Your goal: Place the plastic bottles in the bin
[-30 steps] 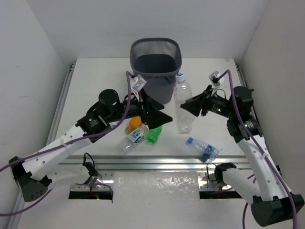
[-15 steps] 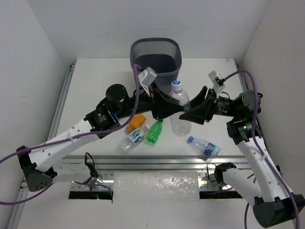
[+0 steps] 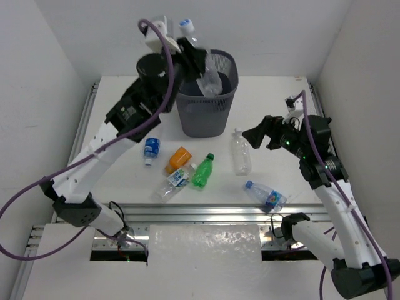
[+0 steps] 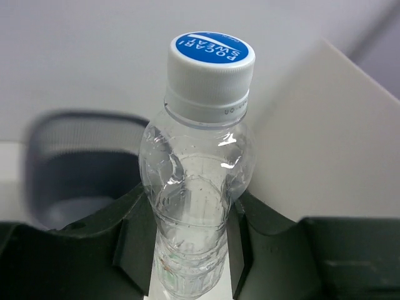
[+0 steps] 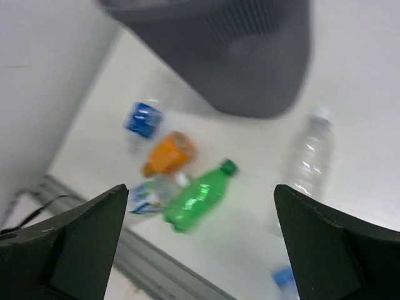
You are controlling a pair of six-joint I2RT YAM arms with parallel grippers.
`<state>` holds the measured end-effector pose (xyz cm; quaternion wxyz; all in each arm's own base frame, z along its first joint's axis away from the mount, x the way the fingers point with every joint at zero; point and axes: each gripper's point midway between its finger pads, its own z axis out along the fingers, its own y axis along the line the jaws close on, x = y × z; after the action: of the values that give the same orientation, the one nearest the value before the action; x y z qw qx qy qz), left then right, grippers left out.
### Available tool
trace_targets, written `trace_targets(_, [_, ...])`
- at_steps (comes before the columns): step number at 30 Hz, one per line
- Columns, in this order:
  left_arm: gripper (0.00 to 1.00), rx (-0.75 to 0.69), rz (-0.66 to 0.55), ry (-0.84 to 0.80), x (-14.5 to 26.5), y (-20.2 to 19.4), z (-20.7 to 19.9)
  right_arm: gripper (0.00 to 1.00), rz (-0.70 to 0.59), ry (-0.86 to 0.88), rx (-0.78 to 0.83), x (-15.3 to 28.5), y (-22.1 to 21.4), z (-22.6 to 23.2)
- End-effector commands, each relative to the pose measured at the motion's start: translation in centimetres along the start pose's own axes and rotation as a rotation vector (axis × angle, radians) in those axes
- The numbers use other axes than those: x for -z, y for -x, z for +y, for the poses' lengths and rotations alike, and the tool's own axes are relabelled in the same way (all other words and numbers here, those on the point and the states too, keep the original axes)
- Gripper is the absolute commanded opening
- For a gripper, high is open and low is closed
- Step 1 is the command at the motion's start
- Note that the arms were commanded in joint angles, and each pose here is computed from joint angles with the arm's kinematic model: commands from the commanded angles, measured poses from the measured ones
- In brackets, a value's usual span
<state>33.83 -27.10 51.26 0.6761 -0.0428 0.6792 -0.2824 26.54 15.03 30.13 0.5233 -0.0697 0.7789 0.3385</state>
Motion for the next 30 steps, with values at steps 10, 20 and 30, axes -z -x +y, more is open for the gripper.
trace_targets(10, [0.19, -0.205, -0.021, 0.337, -12.9, -0.8, 12.0, 0.99, 0.331, -0.468, -0.028, -5.1, -8.4, -12.8])
trace_targets(20, [1.00, -0.165, 0.024, 0.288, -15.8, -2.5, 12.5, 0.90, 0.513, -0.454, -0.090, -10.4, -15.8, -15.9])
trace_targets(30, [1.00, -0.022, 0.069, 0.025, -1.4, 0.3, 7.2, 0.41, 0.598, -0.498, -0.141, -11.2, -18.0, -18.4])
